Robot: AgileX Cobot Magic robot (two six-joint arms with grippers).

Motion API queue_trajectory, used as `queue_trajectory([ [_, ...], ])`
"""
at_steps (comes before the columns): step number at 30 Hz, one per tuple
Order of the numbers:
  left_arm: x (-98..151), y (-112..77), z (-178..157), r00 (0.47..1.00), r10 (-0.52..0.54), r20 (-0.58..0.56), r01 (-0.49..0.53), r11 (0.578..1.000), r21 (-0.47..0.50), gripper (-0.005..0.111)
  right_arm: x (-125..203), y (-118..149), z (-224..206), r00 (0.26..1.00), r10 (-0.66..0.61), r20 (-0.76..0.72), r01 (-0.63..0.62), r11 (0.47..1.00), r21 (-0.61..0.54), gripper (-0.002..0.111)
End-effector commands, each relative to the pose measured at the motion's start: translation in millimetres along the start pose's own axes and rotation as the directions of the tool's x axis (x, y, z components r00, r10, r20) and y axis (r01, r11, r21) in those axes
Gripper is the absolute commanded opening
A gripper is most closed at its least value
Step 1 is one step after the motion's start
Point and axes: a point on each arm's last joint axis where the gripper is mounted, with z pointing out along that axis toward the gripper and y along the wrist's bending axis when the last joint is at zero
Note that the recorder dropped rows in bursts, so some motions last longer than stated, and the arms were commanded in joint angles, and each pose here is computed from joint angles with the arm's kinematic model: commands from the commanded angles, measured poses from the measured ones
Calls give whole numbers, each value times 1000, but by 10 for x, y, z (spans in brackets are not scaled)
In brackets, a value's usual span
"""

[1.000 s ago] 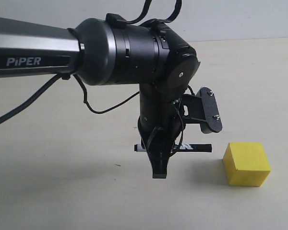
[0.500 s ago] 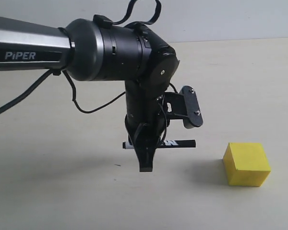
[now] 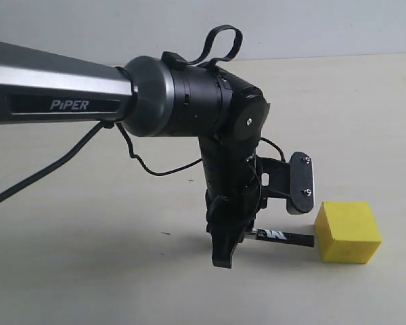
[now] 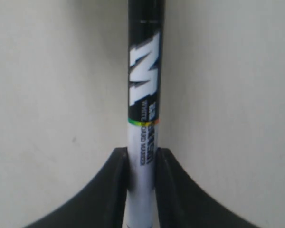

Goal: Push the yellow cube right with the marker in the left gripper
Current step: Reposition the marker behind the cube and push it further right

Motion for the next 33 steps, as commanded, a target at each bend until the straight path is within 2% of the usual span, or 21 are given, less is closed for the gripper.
queue_trajectory([
  [1, 95, 70, -40, 998, -70, -2, 70, 997, 20, 0, 6, -5, -3, 1000, -5, 8, 5, 1000, 6, 0],
  [4, 83, 77, -39, 998, -65, 5, 65, 998, 7, 0, 6, -5, -3, 1000, -5, 8, 5, 1000, 6, 0],
  [12, -314, -29, -134, 997, 5, 78, -3, 1000, -26, 0, 6, -5, -3, 1000, -5, 8, 5, 1000, 6, 0],
  [15, -361, -10, -164, 997, 7, 72, -6, 1000, -14, 0, 6, -5, -3, 1000, -5, 8, 5, 1000, 6, 0],
  [20, -197, 50, -174, 995, -100, 4, 100, 994, 51, 0, 6, -5, -3, 1000, -5, 8, 5, 1000, 6, 0],
  [22, -159, 29, -169, 993, -108, -41, 111, 991, 71, 0, 6, -5, -3, 1000, -5, 8, 5, 1000, 6, 0],
  [25, -143, 27, -167, 990, -118, -80, 122, 991, 47, 0, 6, -5, -3, 1000, -5, 8, 5, 1000, 6, 0],
  [30, -219, 84, -77, 969, -247, -28, 246, 969, -37, 0, 6, -5, -3, 1000, -5, 8, 5, 1000, 6, 0],
  [33, -252, 74, 28, 969, -246, -28, 245, 969, -39, 0, 6, -5, -3, 1000, -5, 8, 5, 1000, 6, 0],
])
